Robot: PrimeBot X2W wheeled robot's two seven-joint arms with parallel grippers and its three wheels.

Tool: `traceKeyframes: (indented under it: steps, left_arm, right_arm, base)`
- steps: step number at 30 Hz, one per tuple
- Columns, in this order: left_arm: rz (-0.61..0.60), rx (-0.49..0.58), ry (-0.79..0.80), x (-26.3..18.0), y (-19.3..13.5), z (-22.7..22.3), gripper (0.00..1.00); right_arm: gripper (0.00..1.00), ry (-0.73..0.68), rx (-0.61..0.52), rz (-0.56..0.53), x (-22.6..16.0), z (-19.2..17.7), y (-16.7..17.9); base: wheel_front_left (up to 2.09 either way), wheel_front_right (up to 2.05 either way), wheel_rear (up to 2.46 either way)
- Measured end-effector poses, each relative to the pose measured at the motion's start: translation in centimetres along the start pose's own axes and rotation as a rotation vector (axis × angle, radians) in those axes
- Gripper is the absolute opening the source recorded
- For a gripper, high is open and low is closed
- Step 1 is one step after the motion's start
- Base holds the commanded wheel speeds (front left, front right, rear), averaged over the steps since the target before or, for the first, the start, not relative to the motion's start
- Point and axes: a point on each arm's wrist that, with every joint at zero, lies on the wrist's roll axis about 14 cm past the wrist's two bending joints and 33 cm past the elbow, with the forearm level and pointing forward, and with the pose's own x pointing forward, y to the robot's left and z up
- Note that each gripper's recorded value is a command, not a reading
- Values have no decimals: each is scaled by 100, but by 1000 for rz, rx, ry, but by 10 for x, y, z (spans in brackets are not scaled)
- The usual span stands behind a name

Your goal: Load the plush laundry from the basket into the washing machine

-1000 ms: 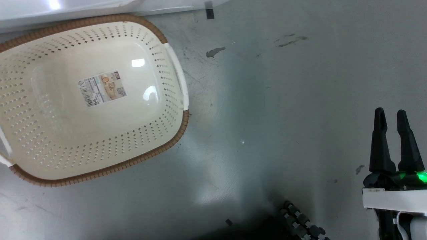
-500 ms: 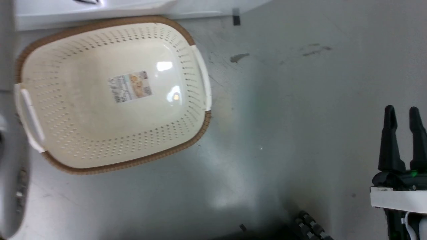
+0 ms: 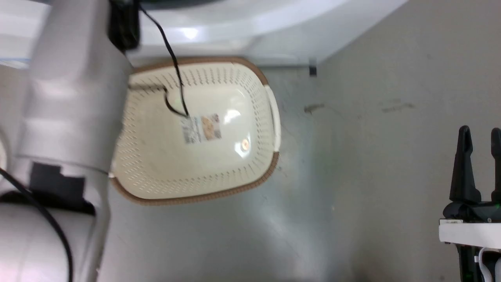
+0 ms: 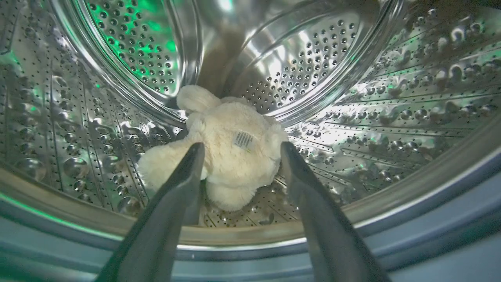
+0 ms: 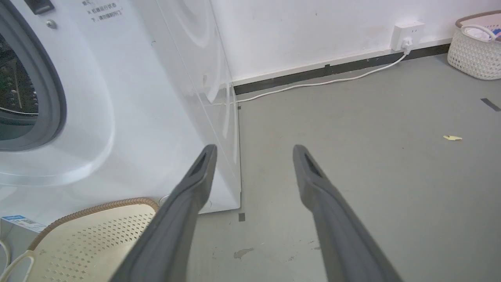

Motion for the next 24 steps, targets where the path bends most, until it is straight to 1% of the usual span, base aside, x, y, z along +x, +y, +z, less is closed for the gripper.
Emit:
traceKeyframes:
  steps: [6, 12, 16, 19, 24]
  left_arm:
    - [-1, -10, 1, -38, -5, 19, 100]
    - [2, -5, 29, -84, -7, 24, 100]
    - [13, -12, 8, -111, -6, 40, 100]
    - [15, -2, -20, -129, -6, 54, 100]
    - [38, 38, -33, -166, 4, 62, 100]
  right_arm:
    - [100, -50, 16, 41, -5, 21, 15]
    - [100, -81, 40, 78, -19, 38, 27]
    - [100, -109, 45, 106, -31, 51, 35]
    - [100, -122, 57, 130, -39, 58, 42]
    - [100, -143, 74, 166, -53, 67, 53]
  base:
    - [0, 0, 0]
    - [0, 0, 0]
    - [0, 0, 0]
    - [0, 0, 0]
    - [0, 0, 0]
